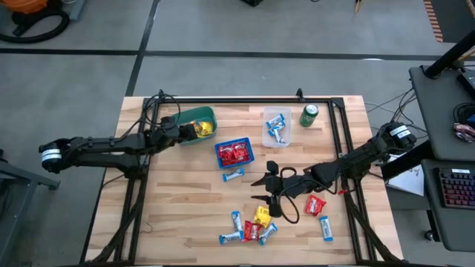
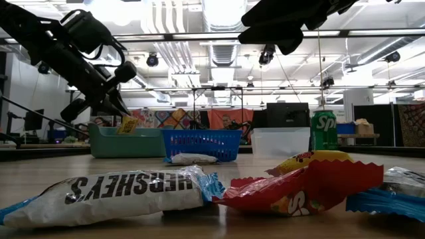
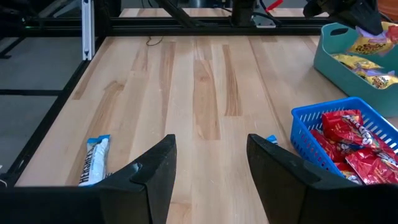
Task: Sort candy
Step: Put the sour patch candy into the blue green bin
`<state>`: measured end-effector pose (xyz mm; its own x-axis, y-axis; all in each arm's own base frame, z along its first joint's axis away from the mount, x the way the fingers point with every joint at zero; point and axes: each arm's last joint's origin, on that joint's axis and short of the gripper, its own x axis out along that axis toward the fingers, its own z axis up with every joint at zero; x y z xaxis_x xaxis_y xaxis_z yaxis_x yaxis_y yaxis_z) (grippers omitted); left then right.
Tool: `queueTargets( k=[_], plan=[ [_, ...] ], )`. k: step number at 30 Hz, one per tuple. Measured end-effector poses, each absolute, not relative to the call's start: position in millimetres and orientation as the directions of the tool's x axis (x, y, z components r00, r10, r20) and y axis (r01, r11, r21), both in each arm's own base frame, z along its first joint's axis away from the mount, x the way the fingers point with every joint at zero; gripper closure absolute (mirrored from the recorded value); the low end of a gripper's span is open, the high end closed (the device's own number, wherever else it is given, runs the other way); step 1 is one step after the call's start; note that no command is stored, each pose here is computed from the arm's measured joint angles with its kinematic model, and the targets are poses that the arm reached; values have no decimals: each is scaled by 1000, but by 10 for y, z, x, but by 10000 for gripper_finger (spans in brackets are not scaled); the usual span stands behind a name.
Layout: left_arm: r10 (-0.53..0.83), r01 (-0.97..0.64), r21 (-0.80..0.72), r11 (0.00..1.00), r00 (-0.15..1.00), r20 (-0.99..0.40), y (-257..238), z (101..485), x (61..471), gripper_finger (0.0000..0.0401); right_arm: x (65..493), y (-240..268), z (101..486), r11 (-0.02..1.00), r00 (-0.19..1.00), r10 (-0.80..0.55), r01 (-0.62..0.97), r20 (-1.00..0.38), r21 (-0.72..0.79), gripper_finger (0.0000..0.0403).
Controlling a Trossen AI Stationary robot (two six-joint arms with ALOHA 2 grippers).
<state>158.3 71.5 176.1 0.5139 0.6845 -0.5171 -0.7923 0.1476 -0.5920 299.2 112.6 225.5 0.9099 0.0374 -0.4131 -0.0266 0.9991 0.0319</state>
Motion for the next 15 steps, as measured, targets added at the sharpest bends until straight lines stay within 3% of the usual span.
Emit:
queueTargets(
  k=[7,11,13,15],
  plan=[
    [685,-782,-568,257,562,-463,715,1823,1622,401,2992,1127,2257,999,911,38,-26,-412,34,216],
    [514,-533,-644,548,823,-244,635,2075,1779,401,3021,1109,2304,999,931,33,-42,-364,-19,216],
    [323,-293,-612,734,944,-64,541,2254,1846,401,3044,1080,2334,997,945,-8,-19,-328,-79,216],
    [100,-56,-509,859,993,60,424,2376,1873,401,3074,1037,2374,988,957,-94,57,-273,-142,216]
  ],
)
